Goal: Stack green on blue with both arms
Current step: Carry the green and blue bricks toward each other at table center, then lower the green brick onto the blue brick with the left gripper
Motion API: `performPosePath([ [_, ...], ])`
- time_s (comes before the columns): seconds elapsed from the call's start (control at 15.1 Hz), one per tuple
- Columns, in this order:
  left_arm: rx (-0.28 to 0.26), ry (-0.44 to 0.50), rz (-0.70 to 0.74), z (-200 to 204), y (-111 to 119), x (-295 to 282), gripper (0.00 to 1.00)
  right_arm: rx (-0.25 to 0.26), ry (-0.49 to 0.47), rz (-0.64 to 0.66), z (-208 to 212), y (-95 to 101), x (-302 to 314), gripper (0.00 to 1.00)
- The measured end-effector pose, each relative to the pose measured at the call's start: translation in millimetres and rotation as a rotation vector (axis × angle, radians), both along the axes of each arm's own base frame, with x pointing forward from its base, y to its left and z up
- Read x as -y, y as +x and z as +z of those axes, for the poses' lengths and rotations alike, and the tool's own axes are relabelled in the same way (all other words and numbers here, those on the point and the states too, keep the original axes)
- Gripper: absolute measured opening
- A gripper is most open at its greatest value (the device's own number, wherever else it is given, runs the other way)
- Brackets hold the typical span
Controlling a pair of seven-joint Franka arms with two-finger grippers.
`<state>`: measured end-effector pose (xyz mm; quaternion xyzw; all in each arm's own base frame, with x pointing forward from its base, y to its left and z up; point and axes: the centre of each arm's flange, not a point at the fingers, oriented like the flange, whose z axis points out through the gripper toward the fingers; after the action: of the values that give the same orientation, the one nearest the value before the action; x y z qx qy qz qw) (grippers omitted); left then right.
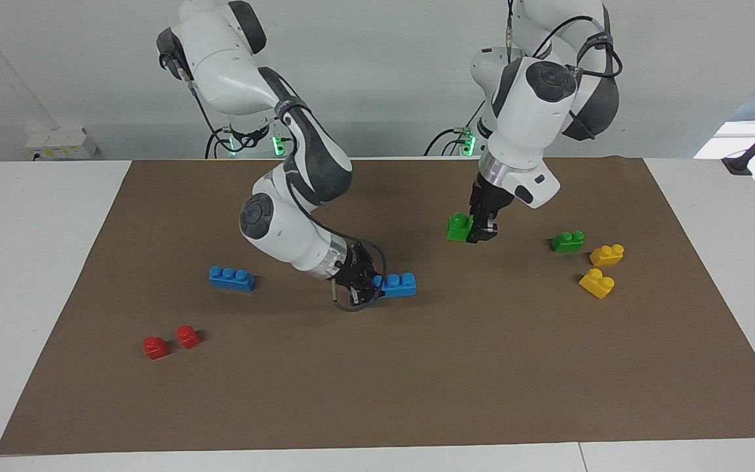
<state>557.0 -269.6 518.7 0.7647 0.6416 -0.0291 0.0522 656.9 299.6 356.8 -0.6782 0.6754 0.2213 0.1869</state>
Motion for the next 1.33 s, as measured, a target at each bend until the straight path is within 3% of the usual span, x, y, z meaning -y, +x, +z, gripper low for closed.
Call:
performPosePath([
  [0.4, 0.001, -0.008, 0.062, -4.6, -10.5, 29.6, 0.34, 0.044, 0.002, -0.006, -45.1, -35.7, -38.4, 0.34],
  [0.8, -0.010, 0.028, 0.051, -36.8, -11.3, 52.3, 0.34, 0.030, -0.007, -0.032, -63.1, -40.6, -28.9, 0.34],
  [1.33, 0.008, 0.037, 0.052, -76.3, -4.2, 71.3, 0.34, 0.048, -0.016, -0.048, -76.7, -45.7, -21.9, 0.34],
])
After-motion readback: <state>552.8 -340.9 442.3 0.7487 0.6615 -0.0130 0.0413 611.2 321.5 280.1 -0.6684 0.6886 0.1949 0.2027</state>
